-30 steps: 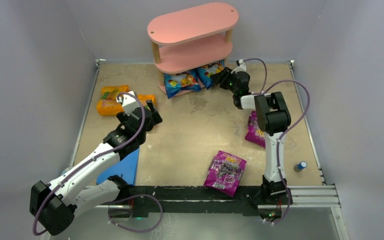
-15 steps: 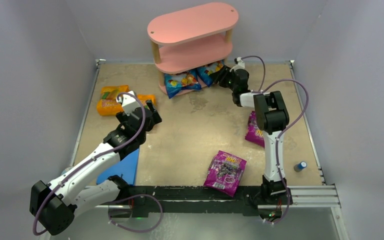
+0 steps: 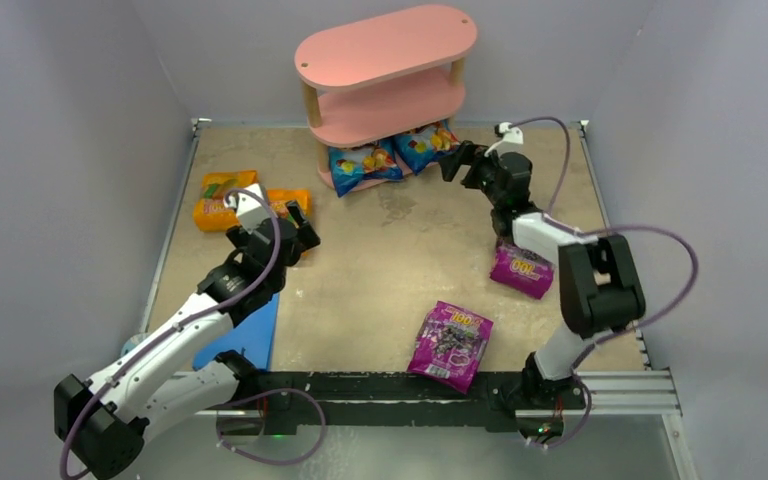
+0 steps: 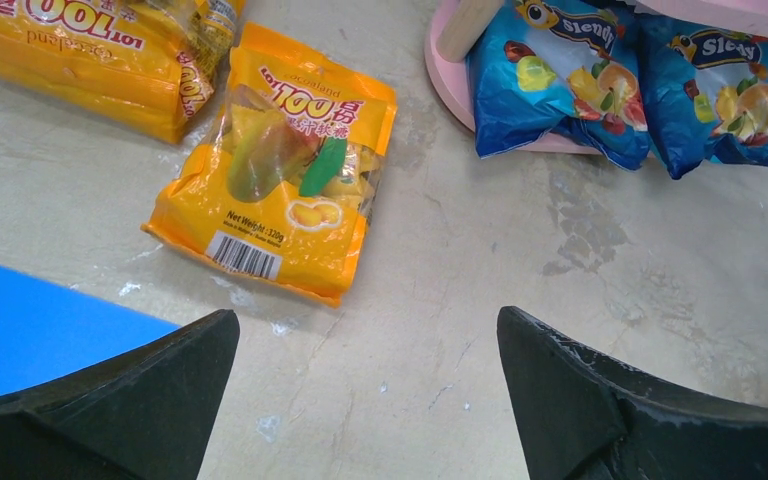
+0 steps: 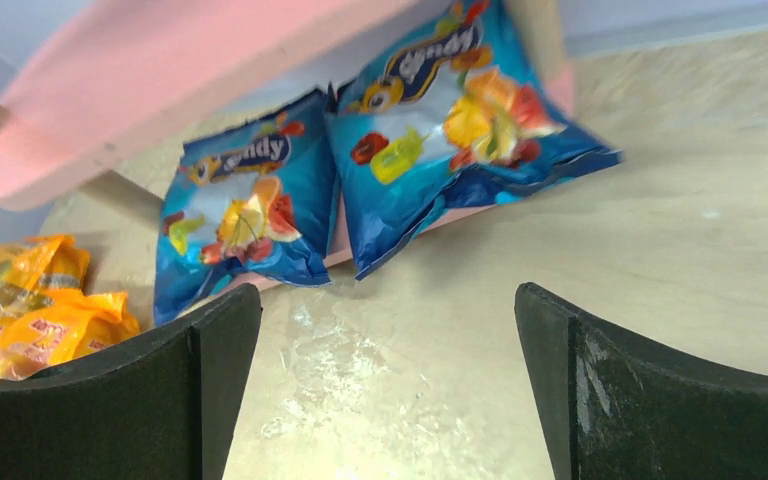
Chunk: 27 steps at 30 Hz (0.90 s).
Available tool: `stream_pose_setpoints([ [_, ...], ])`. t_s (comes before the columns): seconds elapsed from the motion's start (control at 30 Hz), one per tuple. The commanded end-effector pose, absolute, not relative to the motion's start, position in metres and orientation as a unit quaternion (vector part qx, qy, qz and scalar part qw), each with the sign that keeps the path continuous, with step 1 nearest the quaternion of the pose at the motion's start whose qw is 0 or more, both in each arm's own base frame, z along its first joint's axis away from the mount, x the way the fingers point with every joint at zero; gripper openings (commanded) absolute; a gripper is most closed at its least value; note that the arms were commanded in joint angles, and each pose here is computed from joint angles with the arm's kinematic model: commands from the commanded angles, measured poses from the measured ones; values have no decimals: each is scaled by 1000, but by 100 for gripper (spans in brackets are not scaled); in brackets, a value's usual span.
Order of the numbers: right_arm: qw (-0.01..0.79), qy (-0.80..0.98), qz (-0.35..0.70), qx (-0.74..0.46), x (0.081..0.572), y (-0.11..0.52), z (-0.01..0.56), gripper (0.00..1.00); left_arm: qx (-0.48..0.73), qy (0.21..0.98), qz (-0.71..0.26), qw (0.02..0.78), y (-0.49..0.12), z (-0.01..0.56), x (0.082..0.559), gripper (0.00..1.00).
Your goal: Place and organize the candy bags onto the shelf
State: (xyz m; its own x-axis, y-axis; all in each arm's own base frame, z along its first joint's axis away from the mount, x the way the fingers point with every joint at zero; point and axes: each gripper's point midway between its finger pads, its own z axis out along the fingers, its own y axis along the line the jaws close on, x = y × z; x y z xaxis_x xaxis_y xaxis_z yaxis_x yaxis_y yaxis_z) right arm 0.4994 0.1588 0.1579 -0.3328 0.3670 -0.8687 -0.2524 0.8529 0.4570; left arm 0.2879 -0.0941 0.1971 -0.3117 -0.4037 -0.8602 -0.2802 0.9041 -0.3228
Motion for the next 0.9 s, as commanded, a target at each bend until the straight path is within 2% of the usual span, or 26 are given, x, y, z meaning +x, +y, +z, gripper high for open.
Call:
stream_pose_setpoints([
  [0.0,631,750,180,80,464,112,208,99,-226,802,-65,549,-88,205,281,99],
  [0.13,628,745,168,151,428,86,226,99,-235,791,-70,561,-80,217,275,99],
  [0.27,593,779,155,132,406,83,201,99,-235,780,-77,574,-77,228,271,99],
  [0.47,544,802,151,195,362,70,191,99,-230,778,-88,577,-81,232,274,99],
  [0.73,356,910,118,178,272,70,140,99,-206,785,-100,575,-98,222,286,99],
  [0.87,248,948,148,133,227,87,113,98,-198,789,-98,574,-101,218,289,99],
])
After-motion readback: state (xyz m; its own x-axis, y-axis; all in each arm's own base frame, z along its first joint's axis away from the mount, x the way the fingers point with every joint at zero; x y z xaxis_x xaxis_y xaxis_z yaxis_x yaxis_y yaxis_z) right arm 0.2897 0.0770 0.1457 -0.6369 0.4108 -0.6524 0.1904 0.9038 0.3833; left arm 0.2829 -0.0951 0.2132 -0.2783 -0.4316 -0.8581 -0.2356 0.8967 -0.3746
